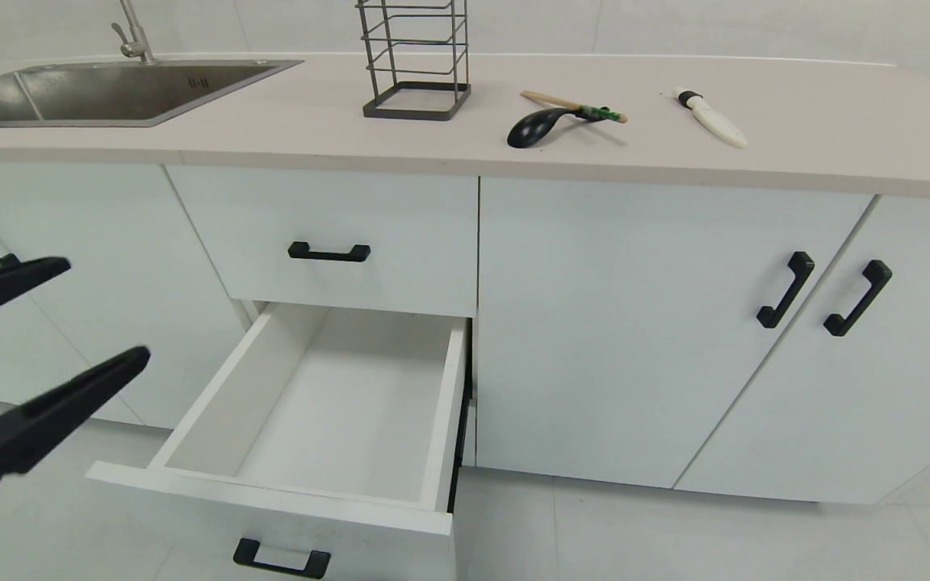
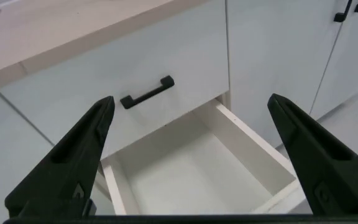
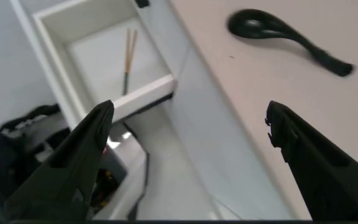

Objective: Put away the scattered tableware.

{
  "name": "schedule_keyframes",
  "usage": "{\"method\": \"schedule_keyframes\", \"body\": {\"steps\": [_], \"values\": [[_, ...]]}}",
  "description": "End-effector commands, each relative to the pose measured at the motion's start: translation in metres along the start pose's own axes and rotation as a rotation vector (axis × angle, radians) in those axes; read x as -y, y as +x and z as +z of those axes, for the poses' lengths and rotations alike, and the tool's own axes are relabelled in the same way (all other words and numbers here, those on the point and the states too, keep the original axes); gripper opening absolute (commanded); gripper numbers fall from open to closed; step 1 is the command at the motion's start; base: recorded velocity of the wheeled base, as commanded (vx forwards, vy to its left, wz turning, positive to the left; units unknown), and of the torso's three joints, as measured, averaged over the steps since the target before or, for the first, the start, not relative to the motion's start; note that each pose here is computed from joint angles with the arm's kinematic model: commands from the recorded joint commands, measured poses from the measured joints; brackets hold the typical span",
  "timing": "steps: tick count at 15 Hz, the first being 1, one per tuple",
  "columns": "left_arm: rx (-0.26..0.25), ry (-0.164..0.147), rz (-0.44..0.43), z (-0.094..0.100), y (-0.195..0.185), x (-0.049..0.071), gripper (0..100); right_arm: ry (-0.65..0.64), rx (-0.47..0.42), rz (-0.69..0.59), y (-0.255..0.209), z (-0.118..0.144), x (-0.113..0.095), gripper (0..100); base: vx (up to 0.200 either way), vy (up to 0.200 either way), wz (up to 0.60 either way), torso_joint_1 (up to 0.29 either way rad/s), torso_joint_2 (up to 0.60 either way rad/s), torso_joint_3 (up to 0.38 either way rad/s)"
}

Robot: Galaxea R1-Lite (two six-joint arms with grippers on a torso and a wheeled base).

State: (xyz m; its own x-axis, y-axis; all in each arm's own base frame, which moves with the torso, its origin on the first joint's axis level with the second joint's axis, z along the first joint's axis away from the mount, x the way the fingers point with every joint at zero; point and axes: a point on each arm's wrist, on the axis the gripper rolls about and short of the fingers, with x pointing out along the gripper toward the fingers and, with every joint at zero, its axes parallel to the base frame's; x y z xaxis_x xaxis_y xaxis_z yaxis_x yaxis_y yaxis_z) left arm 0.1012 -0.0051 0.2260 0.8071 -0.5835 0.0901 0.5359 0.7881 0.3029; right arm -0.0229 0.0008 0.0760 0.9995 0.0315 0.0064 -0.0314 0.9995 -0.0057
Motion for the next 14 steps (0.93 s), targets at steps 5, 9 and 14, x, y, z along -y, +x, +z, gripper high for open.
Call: {"method": "schedule_keyframes", "body": {"steps": [5, 9, 14], "values": [[0.014, -0.177, 0.049, -0.079, -0.096, 0.106, 100, 0.001, 0.0, 0.005, 0.0, 0.0, 0.0, 0, 0.0, 0.0, 0.0, 0.0, 0.0, 0.0], [-0.184, -0.252, 0.342, -0.104, -0.103, 0.11, 100, 0.002, 0.0, 0.005, 0.0, 0.0, 0.0, 0, 0.0, 0.0, 0.0, 0.0, 0.0, 0.0], [-0.27, -0.229, 0.537, -0.108, -0.105, 0.106, 100, 0.002, 0.0, 0.005, 0.0, 0.0, 0.0, 0, 0.0, 0.0, 0.0, 0.0, 0.0, 0.0]]}}
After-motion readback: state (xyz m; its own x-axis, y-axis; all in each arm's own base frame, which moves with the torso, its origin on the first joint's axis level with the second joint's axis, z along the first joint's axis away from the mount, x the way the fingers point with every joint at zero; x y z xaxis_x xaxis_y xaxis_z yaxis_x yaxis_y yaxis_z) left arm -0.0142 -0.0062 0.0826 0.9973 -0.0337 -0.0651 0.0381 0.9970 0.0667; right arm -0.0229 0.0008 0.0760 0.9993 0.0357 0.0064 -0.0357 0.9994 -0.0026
